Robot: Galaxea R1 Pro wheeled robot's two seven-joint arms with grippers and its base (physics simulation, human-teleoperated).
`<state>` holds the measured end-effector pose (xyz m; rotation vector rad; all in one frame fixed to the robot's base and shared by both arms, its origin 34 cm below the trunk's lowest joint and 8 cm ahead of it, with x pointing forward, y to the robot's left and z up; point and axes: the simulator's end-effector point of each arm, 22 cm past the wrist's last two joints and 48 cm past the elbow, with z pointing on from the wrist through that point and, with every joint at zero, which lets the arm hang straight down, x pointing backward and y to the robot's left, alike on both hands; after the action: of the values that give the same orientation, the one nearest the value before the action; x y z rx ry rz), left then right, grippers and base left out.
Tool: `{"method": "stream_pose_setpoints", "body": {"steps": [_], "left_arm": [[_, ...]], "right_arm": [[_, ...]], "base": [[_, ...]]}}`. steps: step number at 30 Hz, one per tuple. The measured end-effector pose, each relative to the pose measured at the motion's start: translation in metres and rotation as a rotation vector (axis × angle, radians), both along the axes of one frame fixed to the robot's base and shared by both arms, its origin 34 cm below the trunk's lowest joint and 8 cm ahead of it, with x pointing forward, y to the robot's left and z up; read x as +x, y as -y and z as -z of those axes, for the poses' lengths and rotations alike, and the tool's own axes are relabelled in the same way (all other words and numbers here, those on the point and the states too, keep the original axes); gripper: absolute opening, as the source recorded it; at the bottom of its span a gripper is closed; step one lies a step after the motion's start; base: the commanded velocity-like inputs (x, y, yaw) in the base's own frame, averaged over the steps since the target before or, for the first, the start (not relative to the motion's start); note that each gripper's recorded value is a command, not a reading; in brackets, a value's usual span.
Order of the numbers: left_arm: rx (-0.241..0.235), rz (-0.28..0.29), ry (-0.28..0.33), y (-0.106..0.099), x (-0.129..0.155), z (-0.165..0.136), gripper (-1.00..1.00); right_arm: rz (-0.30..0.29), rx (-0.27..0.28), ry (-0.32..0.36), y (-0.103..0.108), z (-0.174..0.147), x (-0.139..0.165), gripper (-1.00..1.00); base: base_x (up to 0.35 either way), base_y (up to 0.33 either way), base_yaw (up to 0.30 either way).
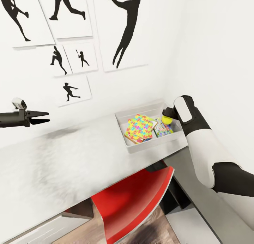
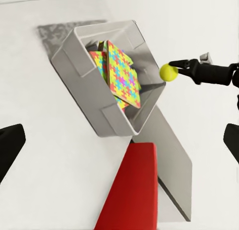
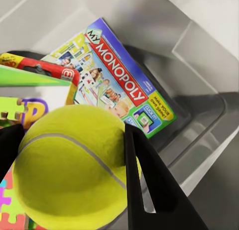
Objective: Put all the toys in the child's room - the three board games (two on the bed and one on the table), the two jigsaw puzzles on the table, and the tennis ball on the table - inside the toy box on the table in the child's room.
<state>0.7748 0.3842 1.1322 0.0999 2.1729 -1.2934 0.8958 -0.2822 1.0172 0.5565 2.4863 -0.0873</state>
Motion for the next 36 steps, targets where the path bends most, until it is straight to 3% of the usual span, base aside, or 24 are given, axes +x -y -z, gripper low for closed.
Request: {"method": "stream_pose_setpoints", "body": {"steps": [9,36], "left_arm": [[-0.01,0.012,0.042,0.001,0.003,-0.012,1.0],[-0.009,0.015,0.005,0.002,0.009,0.015,1.0]], "right_arm": [[0.0,-0.002,-0.015,0.0,0.011,0.0,-1.0],[-0.006,-0.003,-0.056,0.0,0.045,0.0,-1.0]], "base": [[0.0,0.0,0.0],[0.0,0.0,0.0]]}}
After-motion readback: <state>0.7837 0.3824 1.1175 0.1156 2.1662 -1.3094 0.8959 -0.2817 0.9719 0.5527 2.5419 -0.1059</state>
